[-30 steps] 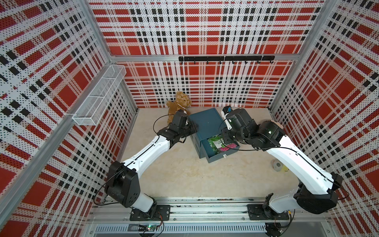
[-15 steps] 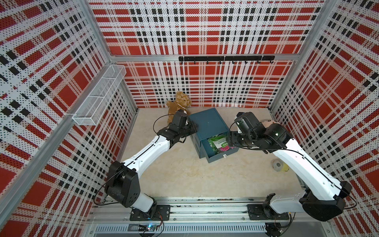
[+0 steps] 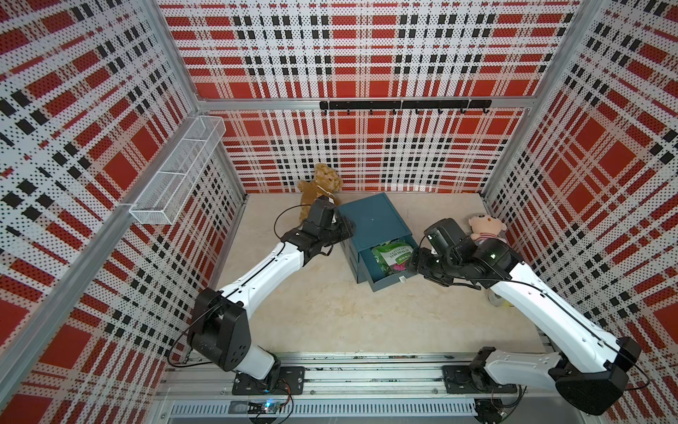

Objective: Take the seed bags out of the drawer
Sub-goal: Adjust the drawer in the storage box.

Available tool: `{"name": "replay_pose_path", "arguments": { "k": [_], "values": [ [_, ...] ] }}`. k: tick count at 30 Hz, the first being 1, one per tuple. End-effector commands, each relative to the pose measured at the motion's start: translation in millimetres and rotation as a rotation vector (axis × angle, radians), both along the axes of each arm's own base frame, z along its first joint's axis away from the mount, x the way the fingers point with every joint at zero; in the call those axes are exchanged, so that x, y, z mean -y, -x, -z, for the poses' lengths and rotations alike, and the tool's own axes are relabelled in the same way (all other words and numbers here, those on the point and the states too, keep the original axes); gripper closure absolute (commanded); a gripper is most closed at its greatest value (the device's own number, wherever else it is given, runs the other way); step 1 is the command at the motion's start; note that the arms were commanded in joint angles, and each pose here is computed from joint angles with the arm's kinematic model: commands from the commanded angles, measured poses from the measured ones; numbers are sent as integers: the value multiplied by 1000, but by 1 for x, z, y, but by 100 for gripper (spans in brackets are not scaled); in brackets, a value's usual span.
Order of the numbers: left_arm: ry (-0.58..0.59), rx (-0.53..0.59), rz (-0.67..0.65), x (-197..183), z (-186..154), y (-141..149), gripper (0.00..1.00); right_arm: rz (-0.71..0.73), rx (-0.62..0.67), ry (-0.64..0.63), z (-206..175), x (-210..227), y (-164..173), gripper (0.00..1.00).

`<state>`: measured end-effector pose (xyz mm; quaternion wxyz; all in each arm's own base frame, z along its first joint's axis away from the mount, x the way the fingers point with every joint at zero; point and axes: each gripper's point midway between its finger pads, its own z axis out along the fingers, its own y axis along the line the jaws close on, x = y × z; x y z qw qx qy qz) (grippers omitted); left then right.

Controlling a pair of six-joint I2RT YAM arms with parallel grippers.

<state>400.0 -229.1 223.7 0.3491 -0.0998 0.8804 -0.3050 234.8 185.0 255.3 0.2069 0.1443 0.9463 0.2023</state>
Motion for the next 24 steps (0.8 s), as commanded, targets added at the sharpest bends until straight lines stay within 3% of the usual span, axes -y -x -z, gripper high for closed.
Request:
{"name": "replay_pose_path", "arguments": {
  "k": [1, 13, 24],
  "values": [
    [-98, -146, 0, -12, 51, 13, 54, 67, 48, -65, -11, 1, -15, 37],
    [-95, -147, -3, -12, 52, 14, 54, 96, 44, -78, -4, 9, -35, 39],
    [-94, -149, -3, -12, 53, 13, 54, 73, 1, -81, 1, 16, -14, 37]
  ]
}}
